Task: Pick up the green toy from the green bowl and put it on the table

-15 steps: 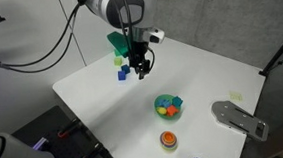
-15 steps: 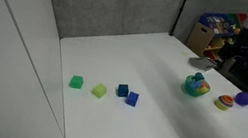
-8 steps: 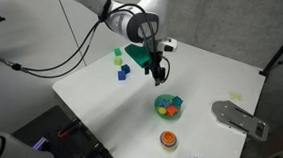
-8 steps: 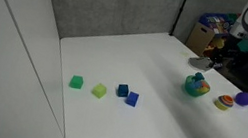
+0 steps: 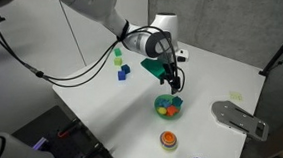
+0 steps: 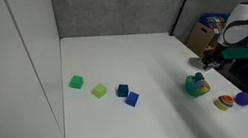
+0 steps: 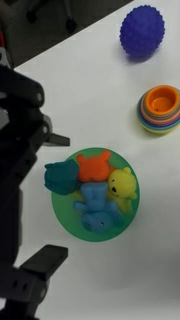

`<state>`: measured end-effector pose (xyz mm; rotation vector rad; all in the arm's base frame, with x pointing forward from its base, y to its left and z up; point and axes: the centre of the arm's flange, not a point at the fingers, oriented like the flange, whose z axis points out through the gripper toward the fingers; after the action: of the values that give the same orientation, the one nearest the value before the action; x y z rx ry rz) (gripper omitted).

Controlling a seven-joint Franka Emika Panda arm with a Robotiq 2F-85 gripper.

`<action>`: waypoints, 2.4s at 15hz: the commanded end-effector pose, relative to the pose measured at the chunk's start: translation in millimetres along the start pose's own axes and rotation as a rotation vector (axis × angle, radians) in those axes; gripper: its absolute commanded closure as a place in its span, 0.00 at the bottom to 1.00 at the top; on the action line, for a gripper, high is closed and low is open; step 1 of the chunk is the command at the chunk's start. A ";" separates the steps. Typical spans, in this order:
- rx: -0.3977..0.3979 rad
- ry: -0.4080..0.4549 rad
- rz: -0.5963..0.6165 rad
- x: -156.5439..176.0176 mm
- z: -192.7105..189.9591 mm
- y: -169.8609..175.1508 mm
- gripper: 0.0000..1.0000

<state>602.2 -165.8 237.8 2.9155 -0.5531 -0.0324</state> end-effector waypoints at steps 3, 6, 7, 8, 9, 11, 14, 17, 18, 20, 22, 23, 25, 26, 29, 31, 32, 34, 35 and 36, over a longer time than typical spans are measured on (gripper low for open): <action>-0.042 0.032 0.022 41.7 48.6 -5.2 0.00; -0.052 0.059 0.009 50.3 71.9 -11.9 0.00; -0.056 0.066 0.006 52.4 79.0 -13.7 0.00; -0.062 0.073 0.003 54.0 85.8 -15.0 0.00; -0.065 0.078 -0.001 55.5 91.6 -15.9 0.00; -0.071 0.085 -0.005 57.9 101.6 -17.2 0.00; -0.080 0.082 -0.006 60.1 110.3 -17.2 0.27; -0.090 0.086 -0.011 59.6 111.7 -17.1 0.53; -0.091 0.086 -0.012 59.1 110.6 -17.1 0.60; -0.093 0.087 -0.010 58.0 105.2 -17.9 0.77; -0.091 0.083 -0.011 55.9 100.2 -18.9 0.89; -0.086 0.080 -0.013 53.7 96.7 -19.7 0.89; -0.086 0.077 -0.020 48.9 89.4 -22.2 0.94; -0.089 0.079 -0.022 45.7 83.8 -23.4 0.92; -0.093 0.100 -0.023 39.8 61.3 -26.8 0.95; -0.093 0.117 -0.028 34.7 40.5 -30.1 0.94; -0.091 0.124 -0.032 30.9 29.7 -32.2 0.94; -0.072 0.116 -0.043 21.3 12.8 -37.9 0.95; -0.055 0.102 -0.052 15.2 6.3 -41.9 0.95; -0.040 0.076 -0.063 6.9 2.7 -47.3 0.94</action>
<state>652.1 -146.7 201.9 2.8483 -0.4475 0.1175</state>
